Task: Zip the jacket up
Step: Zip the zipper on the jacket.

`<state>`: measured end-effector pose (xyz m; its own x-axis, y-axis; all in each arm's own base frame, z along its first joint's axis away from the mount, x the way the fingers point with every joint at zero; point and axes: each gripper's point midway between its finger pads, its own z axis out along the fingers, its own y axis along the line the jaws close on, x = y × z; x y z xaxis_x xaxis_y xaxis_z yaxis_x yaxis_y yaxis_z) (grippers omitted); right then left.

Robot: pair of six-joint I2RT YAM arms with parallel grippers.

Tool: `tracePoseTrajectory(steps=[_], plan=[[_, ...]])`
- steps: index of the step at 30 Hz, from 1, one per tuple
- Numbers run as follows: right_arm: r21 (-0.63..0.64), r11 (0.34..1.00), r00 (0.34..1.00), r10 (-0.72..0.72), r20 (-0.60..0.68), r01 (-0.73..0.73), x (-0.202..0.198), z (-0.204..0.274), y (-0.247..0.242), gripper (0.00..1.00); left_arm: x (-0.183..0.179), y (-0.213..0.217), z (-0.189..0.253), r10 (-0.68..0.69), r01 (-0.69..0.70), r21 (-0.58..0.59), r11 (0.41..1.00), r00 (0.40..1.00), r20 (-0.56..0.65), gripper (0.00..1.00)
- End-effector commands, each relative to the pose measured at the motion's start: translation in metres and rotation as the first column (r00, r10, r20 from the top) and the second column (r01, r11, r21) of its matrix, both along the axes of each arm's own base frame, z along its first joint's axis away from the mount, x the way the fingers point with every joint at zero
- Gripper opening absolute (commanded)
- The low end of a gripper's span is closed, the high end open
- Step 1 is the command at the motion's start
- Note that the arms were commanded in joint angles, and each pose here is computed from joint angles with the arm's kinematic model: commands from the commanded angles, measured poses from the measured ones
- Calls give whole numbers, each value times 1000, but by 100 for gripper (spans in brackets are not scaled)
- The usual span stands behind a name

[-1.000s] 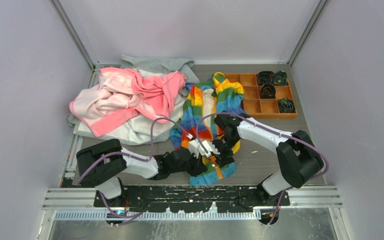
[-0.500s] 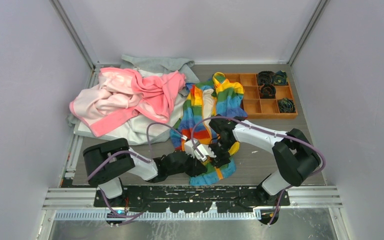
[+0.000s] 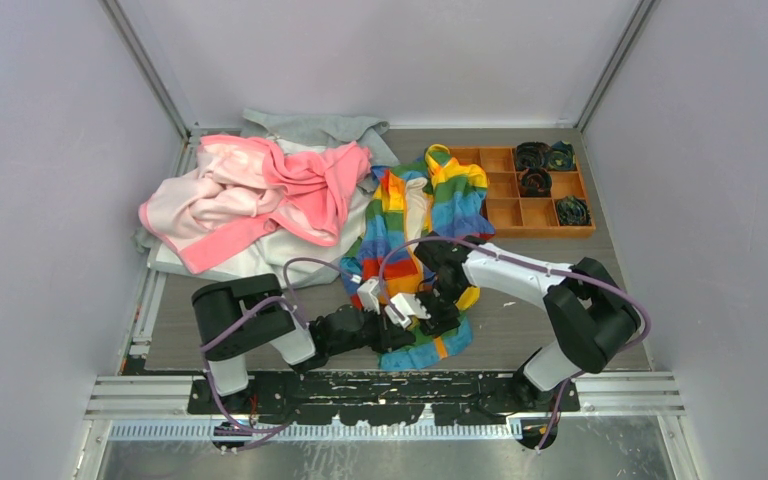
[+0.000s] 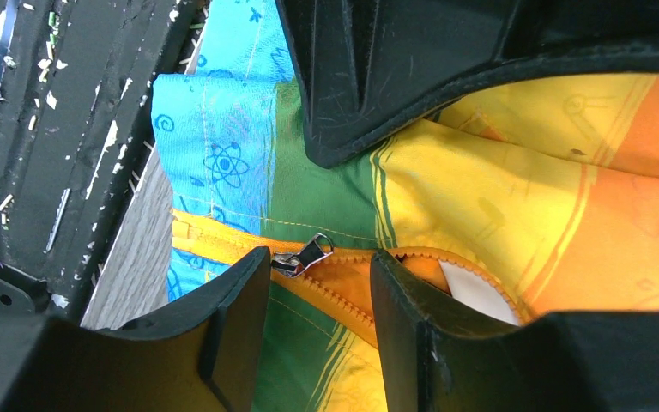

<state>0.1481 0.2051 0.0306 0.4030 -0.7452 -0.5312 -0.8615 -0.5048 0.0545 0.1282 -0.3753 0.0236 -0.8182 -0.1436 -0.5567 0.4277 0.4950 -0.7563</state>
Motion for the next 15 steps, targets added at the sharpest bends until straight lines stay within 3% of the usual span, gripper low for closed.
tracePoseTrajectory(steps=[1,15], plan=[[-7,1000,1000,2,17,-2,1,-2,3,51,5,9,-12,52,-51,27,998,998,-27,2],[-26,1000,999,-7,36,8,1,-4,0,43,6,12,-13,98,-104,-45,994,988,-119,0]])
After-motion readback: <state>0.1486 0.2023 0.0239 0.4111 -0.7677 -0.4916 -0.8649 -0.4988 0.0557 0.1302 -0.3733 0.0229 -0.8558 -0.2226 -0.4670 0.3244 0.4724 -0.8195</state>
